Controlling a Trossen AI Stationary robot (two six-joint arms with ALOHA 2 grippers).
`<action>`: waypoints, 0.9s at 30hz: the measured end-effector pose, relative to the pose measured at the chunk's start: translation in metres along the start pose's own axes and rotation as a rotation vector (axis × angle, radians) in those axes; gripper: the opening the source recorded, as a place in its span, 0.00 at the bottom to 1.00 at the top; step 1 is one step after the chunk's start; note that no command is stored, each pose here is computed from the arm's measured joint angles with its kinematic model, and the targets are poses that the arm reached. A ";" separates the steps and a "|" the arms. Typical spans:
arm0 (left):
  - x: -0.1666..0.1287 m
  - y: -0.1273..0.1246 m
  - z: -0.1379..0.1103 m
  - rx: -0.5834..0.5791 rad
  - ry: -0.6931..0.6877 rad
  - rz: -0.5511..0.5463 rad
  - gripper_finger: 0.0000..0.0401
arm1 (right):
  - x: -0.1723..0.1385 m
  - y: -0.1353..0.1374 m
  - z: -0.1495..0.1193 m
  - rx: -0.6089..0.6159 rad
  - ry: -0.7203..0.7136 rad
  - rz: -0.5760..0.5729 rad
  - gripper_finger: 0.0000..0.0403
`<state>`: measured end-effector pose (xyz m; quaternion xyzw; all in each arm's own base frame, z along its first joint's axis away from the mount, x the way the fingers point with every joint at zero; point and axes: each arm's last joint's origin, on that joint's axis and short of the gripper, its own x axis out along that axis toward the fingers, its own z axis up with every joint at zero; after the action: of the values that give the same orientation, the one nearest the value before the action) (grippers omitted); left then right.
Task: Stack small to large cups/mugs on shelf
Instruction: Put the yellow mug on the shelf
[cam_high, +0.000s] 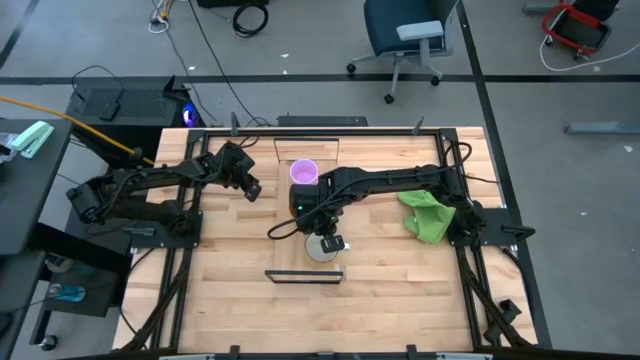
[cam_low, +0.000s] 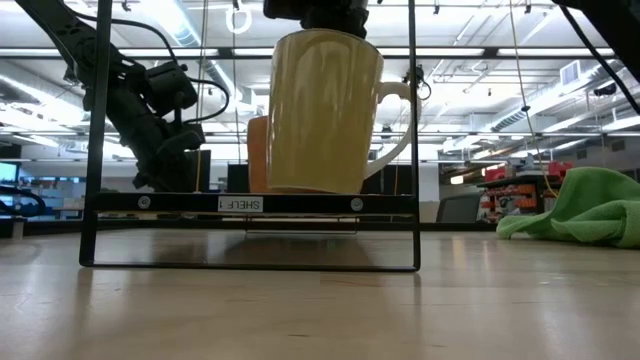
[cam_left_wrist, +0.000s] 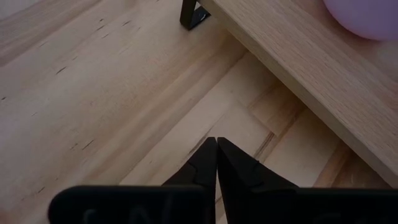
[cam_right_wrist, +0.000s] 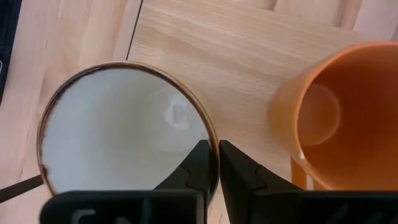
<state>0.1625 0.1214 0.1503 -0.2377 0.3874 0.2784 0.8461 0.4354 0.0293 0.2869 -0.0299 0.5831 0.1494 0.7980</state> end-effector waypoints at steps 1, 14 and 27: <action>0.000 0.000 0.000 0.000 0.000 0.000 0.04 | 0.000 0.000 0.000 0.000 -0.001 0.000 0.09; 0.000 0.000 0.000 0.000 0.001 0.000 0.06 | 0.001 0.000 0.001 -0.001 -0.004 -0.005 0.09; 0.000 0.000 0.000 0.000 0.001 0.000 0.05 | 0.000 -0.001 0.003 0.003 -0.021 -0.013 0.17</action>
<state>0.1624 0.1214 0.1503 -0.2380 0.3878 0.2784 0.8459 0.4383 0.0291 0.2875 -0.0308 0.5746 0.1437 0.8051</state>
